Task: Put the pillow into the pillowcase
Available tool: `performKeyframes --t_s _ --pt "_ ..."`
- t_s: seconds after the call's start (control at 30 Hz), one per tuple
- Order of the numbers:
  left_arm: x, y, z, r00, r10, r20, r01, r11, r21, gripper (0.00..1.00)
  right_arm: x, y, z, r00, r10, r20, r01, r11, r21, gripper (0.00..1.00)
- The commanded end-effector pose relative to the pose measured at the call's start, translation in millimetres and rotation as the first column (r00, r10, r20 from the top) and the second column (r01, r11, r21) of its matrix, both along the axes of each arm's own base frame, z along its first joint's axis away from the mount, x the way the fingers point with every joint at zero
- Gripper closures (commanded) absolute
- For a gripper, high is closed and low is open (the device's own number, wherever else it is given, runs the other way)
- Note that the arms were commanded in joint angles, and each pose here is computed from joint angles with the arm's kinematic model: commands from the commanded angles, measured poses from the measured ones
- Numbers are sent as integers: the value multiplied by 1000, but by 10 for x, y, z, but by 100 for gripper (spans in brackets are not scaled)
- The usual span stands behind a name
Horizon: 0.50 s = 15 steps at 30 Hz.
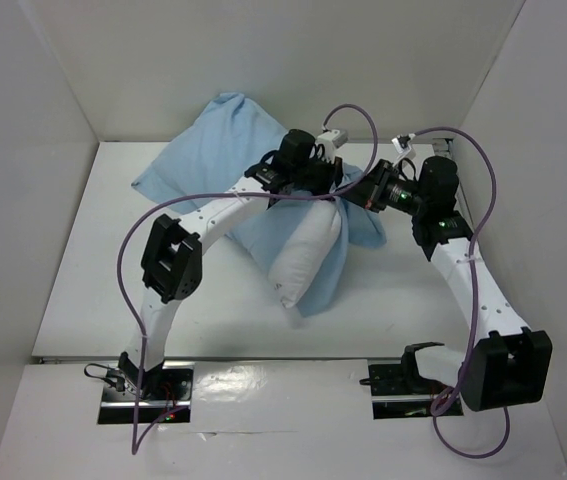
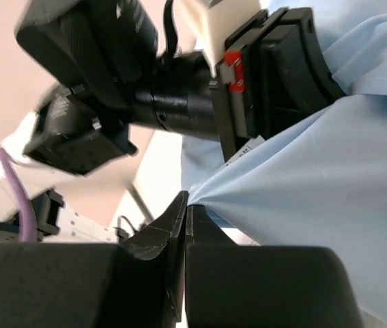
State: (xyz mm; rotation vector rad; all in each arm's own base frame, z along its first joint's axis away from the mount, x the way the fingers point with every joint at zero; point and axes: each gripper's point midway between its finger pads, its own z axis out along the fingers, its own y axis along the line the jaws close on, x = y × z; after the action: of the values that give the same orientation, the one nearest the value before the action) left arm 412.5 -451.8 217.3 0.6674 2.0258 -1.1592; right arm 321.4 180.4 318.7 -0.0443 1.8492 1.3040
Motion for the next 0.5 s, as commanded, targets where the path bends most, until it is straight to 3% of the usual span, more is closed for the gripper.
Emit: performKeyframes --t_s 0.0,0.03,0.07,0.13,0.17,0.3,0.33,0.4,0.47 --pt "-43 317 -1078 962 98 -256 -32 968 250 91 -563 166 1110 882 156 444 -161 987 -27 100" --pt "-32 346 -976 959 92 -269 -25 970 241 72 -513 153 1002 899 143 414 -141 989 -35 100" --pt "-74 341 -877 956 77 -285 -8 972 235 38 -485 129 879 922 121 367 -114 993 -41 100" --pt "-158 444 -672 949 59 -308 21 968 251 2 -444 98 745 934 97 344 -82 995 -58 100" --pt "-222 467 -594 947 43 -318 40 967 251 0 -421 93 624 947 90 310 -75 995 -60 100" --pt "-295 761 -383 922 76 -381 25 967 254 0 -367 75 338 969 73 237 -57 996 -72 100" --pt "-328 795 -254 921 66 -383 25 974 226 15 -363 75 354 967 72 245 -56 996 -72 100" --pt "-410 807 -212 900 8 -435 63 987 148 31 -264 83 173 977 60 206 -48 997 -62 100" --pt "-447 809 -189 894 2 -447 67 988 139 75 -222 79 124 980 47 194 -36 998 -56 100"
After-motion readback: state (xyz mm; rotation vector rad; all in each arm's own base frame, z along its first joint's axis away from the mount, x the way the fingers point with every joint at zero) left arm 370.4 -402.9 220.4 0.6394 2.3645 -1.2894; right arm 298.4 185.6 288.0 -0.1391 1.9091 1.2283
